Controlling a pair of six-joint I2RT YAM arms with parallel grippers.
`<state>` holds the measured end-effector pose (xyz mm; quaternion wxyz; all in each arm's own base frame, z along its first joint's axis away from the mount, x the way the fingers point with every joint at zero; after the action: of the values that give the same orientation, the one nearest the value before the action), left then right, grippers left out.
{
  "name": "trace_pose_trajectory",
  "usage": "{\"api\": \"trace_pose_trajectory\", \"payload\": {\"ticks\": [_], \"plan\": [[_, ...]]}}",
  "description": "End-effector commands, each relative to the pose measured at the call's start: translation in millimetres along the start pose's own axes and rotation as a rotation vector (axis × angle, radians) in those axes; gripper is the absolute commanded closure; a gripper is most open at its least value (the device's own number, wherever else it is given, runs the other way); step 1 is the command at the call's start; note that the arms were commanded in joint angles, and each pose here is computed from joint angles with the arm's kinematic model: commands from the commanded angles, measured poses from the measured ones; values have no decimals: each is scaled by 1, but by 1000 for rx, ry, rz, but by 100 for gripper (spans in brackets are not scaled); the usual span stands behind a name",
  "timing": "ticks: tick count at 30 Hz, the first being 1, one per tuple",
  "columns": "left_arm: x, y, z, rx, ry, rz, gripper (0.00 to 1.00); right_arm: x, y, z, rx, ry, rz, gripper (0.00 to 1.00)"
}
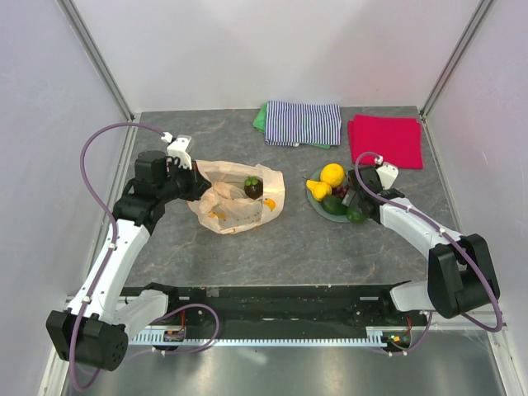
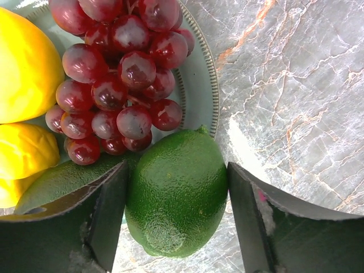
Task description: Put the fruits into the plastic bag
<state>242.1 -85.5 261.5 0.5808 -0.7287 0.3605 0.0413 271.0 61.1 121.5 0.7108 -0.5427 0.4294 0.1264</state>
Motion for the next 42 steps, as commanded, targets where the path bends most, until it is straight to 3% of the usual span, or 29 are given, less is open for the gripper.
{"api": "trace_pose_trajectory", "payload": {"ticks": [1, 6, 15, 21, 27, 35, 36, 39, 42], "plan": [[1, 2, 4, 30, -14, 0, 99, 1, -3, -2, 25, 11, -31, 30], [1, 1, 4, 31, -11, -2, 98, -3, -5, -4, 24, 13, -32, 43], [1, 1, 3, 29, -3, 1, 98, -39, -28, -14, 88, -14, -135, 50], [1, 1, 3, 29, 1, 3, 98, -73, -51, -14, 145, -150, -256, 58], [1, 2, 3, 27, 1, 3, 99, -116, -65, 2, 96, -536, -422, 77], [3, 2, 1, 22, 24, 13, 98, -170, -67, 55, -99, -1224, -555, 80], [3, 2, 1, 23, 25, 11, 98, -172, -58, 66, -169, -1336, -491, 83], [3, 2, 1, 22, 24, 14, 98, -189, -49, 84, -260, -1536, -469, 87], [4, 3, 1, 19, 22, 17, 98, -197, -39, 105, -384, -1600, -439, 92]]}}
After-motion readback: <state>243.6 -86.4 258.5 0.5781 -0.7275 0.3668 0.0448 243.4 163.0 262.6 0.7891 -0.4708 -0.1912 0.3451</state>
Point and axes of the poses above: each gripper's point midway between its finger pads, its own x axis out along the fingers, its own z axis along the line the jaws close on, y = z × x, the point moved 7 cm from there along -x, back along the fingers, and after that the axes turned 4 degrees about -x, right-handed, at the moved point
